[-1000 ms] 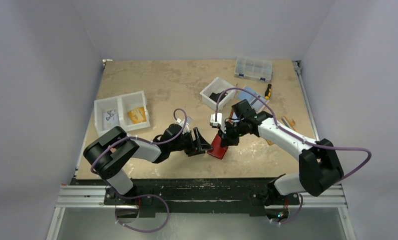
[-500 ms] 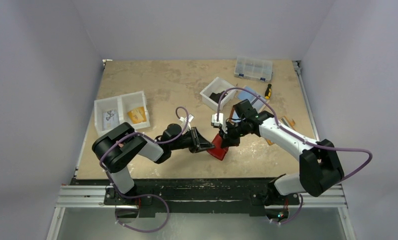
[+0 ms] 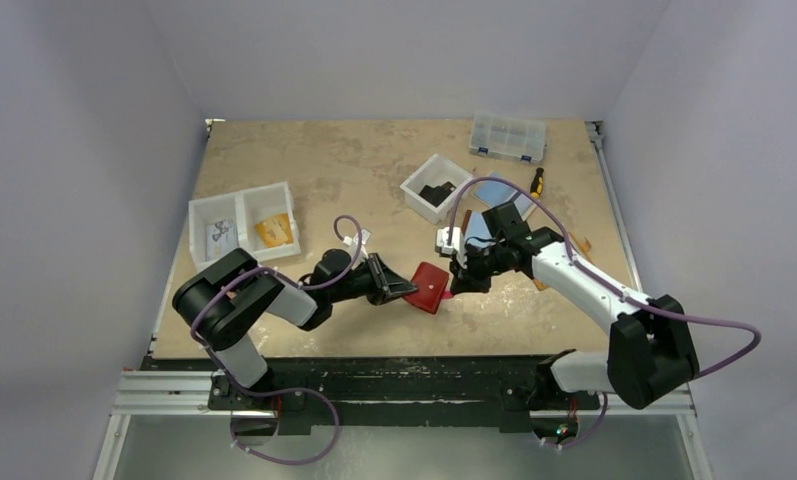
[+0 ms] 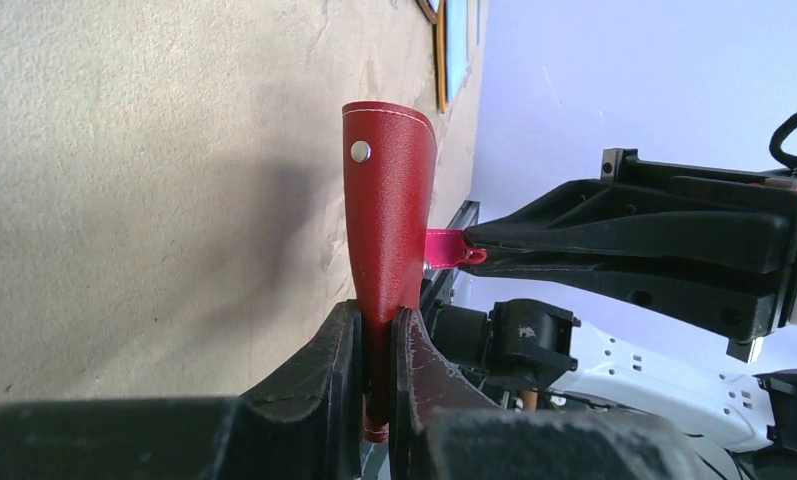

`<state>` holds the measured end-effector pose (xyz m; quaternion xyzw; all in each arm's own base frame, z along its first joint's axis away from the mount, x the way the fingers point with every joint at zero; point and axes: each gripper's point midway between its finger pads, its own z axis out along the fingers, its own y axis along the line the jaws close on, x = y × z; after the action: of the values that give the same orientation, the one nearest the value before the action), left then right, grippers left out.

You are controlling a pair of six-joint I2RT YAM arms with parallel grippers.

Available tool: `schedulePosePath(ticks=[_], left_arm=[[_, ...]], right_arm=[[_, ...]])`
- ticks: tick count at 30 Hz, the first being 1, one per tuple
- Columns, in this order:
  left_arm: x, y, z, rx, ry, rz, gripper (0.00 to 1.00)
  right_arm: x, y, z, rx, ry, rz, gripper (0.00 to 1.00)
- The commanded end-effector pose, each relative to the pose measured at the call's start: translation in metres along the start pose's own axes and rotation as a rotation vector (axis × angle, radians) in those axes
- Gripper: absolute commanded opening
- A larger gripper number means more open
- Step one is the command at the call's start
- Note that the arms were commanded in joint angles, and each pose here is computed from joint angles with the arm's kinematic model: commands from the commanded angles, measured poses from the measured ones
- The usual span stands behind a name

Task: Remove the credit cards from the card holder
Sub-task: Open the card holder at the center of the board.

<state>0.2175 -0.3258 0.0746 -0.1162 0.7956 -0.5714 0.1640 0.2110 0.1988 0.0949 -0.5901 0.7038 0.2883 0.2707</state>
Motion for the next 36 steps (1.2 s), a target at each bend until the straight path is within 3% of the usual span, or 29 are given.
schedulePosePath(ticks=[1,5,10,19,22,29,36], left_arm=[[-0.009,0.004,-0.001,-0.040,-0.038,0.036,0.00],[-0.014,0.014,0.003,-0.126,-0.034,0.067,0.00],[-0.027,0.022,0.006,-0.274,-0.042,0.127,0.26],[-0.050,0.035,-0.013,-0.477,-0.119,0.215,0.43],[-0.062,0.015,-0.025,-0.461,-0.185,0.289,0.48],[-0.070,-0.035,-0.034,-0.314,-0.235,0.439,0.62],[-0.083,-0.070,-0.060,-0.308,-0.355,0.615,0.68]], right_arm=[[0.010,-0.007,-0.004,0.045,0.047,-0.038,0.00],[0.021,-0.017,-0.001,0.090,0.091,-0.010,0.00],[0.023,-0.022,0.005,0.095,0.098,0.036,0.00],[0.043,-0.044,0.018,0.140,0.195,0.143,0.05],[0.043,-0.046,0.018,0.149,0.203,0.156,0.16],[0.030,-0.046,0.012,0.149,0.114,0.229,0.56],[0.021,-0.047,-0.011,0.157,0.006,0.263,0.75]])
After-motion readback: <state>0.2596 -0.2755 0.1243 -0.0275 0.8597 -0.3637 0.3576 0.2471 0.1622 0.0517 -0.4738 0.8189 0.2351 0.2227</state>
